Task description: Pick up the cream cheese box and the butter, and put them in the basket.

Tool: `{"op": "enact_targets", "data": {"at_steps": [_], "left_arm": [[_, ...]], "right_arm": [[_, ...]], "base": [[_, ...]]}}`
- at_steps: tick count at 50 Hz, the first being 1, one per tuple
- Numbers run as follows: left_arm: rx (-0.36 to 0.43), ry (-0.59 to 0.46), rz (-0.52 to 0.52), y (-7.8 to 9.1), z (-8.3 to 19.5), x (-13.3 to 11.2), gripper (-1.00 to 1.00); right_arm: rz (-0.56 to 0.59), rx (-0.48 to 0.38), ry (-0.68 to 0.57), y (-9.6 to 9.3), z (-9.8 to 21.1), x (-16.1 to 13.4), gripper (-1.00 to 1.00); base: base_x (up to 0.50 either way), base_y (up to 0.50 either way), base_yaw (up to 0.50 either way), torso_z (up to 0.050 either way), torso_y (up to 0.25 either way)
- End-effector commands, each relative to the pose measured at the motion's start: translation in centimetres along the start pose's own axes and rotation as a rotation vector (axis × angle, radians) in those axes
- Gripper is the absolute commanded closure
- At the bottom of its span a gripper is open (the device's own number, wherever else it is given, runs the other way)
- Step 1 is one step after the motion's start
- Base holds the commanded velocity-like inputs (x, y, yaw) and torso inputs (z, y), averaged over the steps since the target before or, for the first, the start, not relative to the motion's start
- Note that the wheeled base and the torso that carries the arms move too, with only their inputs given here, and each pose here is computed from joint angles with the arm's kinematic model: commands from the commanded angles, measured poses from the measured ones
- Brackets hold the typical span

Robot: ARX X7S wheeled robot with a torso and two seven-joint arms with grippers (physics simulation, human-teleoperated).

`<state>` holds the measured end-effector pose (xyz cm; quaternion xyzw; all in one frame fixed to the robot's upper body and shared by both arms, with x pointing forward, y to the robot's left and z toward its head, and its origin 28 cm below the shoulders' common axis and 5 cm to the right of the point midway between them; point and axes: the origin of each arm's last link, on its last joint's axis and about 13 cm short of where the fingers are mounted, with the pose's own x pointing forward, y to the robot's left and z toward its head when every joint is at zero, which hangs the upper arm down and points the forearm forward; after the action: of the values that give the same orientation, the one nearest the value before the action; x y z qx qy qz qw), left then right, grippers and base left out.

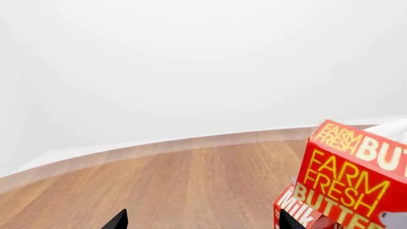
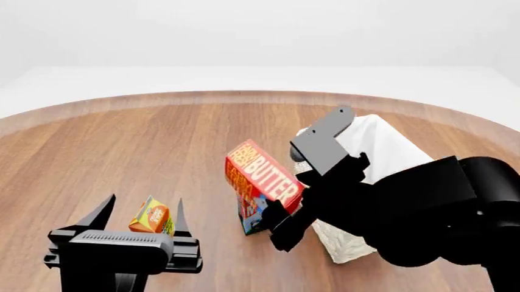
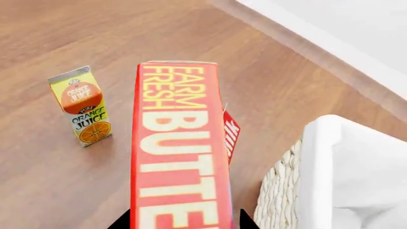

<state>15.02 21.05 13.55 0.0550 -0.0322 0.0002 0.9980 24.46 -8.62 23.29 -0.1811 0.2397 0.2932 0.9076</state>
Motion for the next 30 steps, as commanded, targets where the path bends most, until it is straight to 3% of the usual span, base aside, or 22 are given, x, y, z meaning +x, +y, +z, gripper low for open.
{"op": "enact_targets", "data": {"at_steps": [1, 30], "left_arm": [[-0.001, 0.001, 0.000, 0.0, 0.0, 0.0, -1.00], [0.001, 0.001, 0.000, 0.0, -0.1, 0.0, -1.00]], "right_arm": [[-0.097, 0.017, -0.058, -2.0, 2.9, -0.8, 1.00], [-0.240, 0.169, -0.091, -7.0, 5.8, -2.3, 1.00]], "base": [[0.00, 0.00, 0.00, 0.000, 0.000], [0.00, 0.00, 0.00, 0.001, 0.001]]}}
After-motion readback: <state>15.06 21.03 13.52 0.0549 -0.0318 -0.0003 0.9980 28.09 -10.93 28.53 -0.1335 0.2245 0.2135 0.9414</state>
